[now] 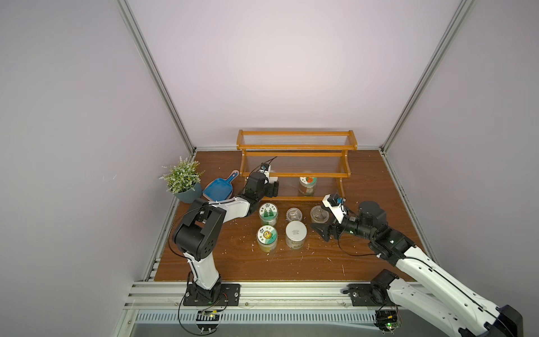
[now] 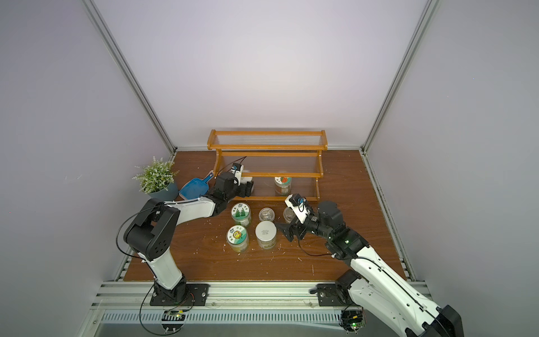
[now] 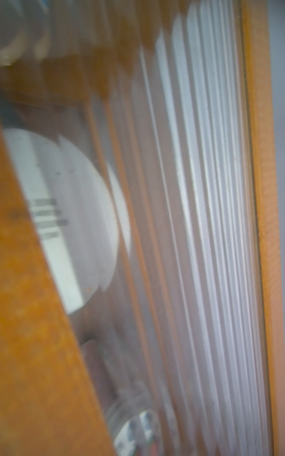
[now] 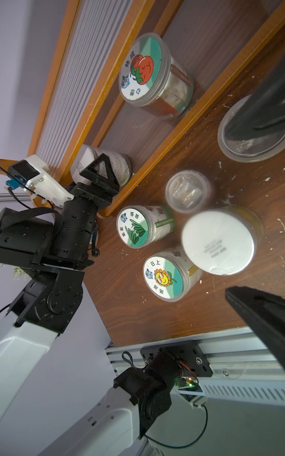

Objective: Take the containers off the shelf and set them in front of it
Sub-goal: 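Pick up a container from the shelf.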

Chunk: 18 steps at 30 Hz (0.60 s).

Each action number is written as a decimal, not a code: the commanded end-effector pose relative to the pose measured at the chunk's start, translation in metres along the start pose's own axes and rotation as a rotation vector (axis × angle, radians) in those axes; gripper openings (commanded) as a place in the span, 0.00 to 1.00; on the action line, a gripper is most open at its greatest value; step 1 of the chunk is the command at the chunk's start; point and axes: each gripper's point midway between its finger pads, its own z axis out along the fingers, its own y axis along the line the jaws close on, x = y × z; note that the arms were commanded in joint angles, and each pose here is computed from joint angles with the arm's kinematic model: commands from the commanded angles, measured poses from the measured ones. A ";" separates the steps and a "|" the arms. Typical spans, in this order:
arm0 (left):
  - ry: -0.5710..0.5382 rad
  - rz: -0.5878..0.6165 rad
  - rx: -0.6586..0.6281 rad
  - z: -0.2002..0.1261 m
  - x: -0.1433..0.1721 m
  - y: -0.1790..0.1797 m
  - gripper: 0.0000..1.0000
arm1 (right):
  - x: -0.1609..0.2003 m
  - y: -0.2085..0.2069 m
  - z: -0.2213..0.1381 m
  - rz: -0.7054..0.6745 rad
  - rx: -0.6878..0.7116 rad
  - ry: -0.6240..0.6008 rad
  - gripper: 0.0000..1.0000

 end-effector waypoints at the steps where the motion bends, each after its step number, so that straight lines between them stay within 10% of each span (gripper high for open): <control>1: -0.087 0.014 0.007 -0.016 -0.035 0.002 0.88 | -0.010 0.002 0.000 0.003 -0.020 -0.036 0.99; 18: -0.030 -0.034 0.119 -0.063 -0.034 -0.014 0.88 | -0.005 0.001 0.005 0.010 -0.027 -0.036 0.99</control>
